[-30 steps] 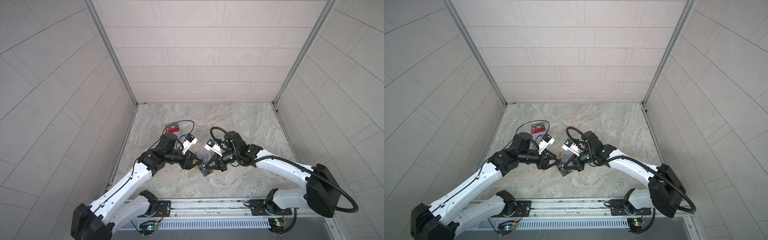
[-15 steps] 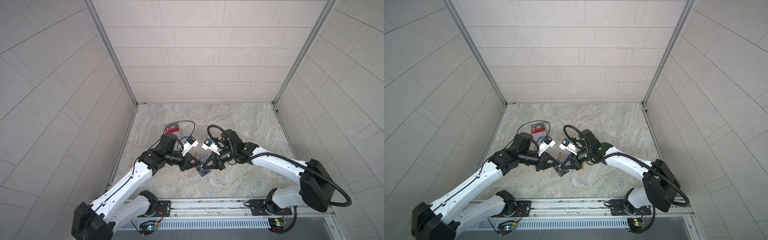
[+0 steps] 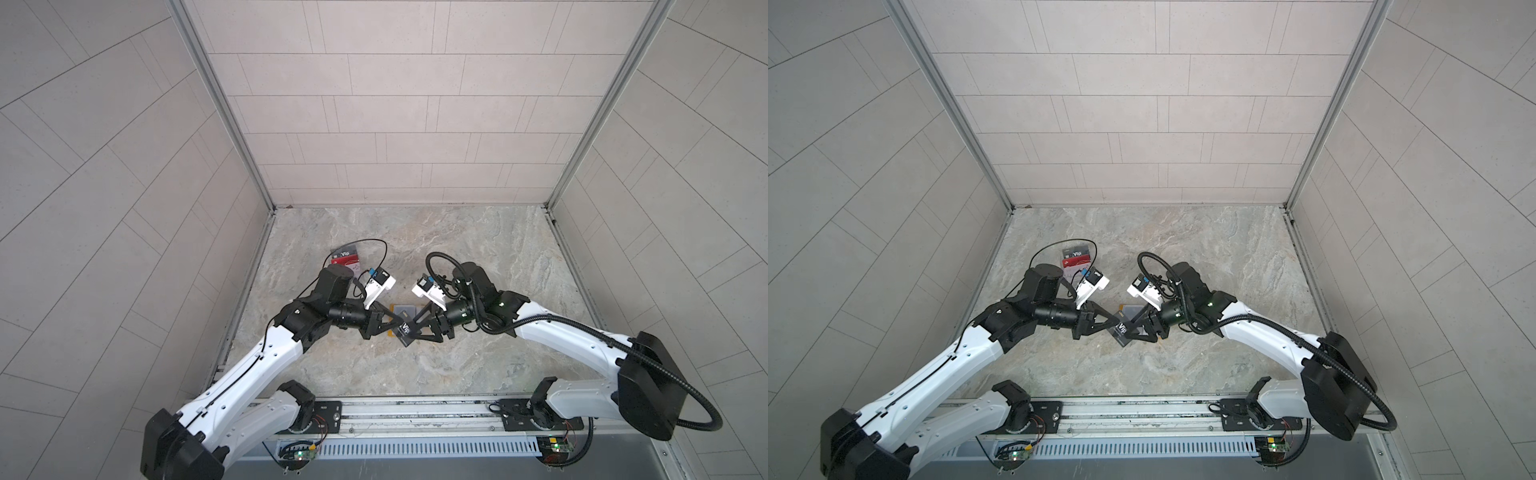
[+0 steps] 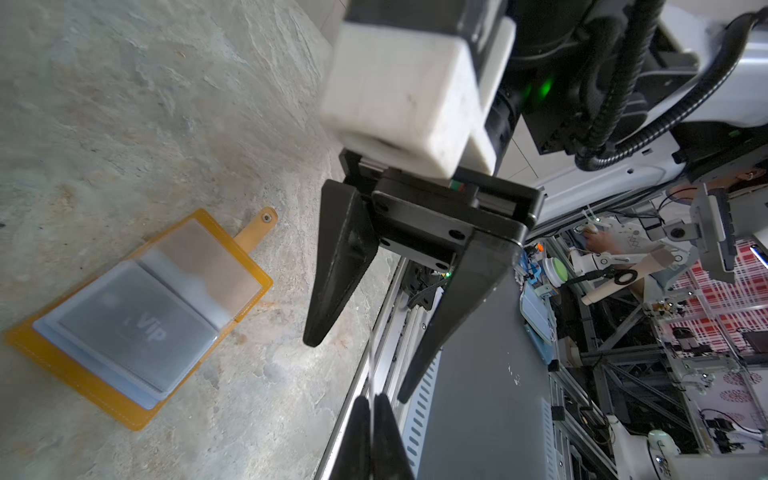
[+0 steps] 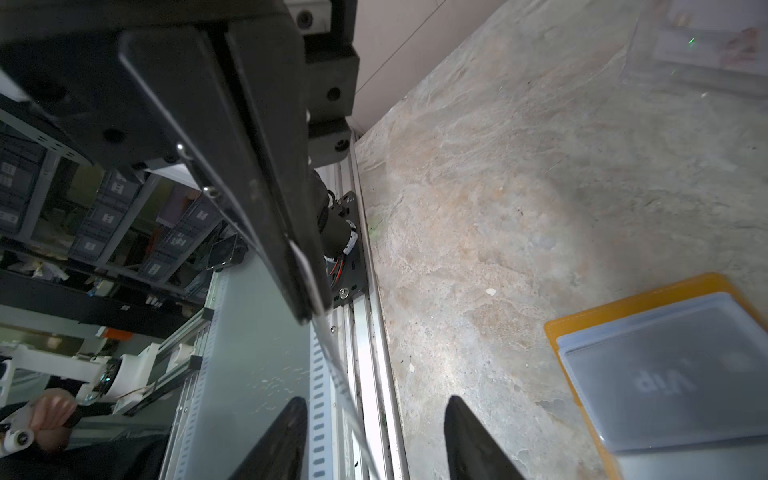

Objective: Take the credit cards out of the card holder

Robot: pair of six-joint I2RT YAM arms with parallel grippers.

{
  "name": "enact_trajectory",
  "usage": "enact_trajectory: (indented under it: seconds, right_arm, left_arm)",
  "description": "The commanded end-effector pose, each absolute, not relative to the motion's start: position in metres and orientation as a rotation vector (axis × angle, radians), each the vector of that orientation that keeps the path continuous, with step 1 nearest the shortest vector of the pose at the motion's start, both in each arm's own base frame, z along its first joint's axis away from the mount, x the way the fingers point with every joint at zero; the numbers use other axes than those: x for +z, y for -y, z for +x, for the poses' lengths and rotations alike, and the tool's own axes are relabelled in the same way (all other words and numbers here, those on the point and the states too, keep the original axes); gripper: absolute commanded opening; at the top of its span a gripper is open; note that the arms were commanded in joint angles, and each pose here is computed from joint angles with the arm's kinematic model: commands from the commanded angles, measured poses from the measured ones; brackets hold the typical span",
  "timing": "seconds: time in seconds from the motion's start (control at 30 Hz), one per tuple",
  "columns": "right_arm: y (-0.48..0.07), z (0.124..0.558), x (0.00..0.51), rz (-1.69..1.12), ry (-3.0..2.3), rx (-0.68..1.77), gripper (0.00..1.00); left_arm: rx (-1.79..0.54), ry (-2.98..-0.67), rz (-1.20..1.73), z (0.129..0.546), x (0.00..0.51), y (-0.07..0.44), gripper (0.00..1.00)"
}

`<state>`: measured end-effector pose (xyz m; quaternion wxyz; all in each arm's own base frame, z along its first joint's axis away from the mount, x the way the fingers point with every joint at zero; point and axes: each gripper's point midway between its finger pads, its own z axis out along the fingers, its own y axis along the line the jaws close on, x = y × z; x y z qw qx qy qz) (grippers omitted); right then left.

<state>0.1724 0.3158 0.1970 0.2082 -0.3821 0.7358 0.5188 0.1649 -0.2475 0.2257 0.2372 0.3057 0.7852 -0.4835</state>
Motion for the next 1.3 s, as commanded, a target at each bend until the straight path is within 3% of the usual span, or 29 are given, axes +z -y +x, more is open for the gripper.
enact_trajectory:
  seconds: [0.0, 0.2, 0.33, 0.73, 0.93, 1.27]
  right_arm:
    - [-0.314, 0.188, 0.22, -0.953, -1.936, 1.399, 0.62]
    - [-0.305, 0.207, 0.249, -0.767, -1.831, 1.338, 0.79]
    - [-0.305, 0.228, 0.276, -0.572, -1.731, 1.412, 0.77]
    - [-0.322, 0.245, 0.319, -0.395, -1.529, 1.72, 0.59]
    - [-0.323, 0.244, 0.328, -0.385, -1.489, 1.762, 0.52]
    - [-0.323, 0.245, 0.333, -0.383, -1.445, 1.783, 0.3]
  left_arm:
    - [-1.251, -2.109, 0.702, 0.185, 0.245, 0.243, 0.0]
    - [-1.191, -1.968, 0.433, 0.206, 0.278, 0.226, 0.0]
    - [-1.145, -1.866, 0.33, 0.216, 0.291, 0.213, 0.0]
    - [-1.279, -1.607, 0.143, 0.233, 0.318, 0.208, 0.0]
    - [-1.306, -1.567, 0.113, 0.235, 0.325, 0.205, 0.0]
    - [-1.426, -1.533, 0.107, 0.236, 0.333, 0.215, 0.0]
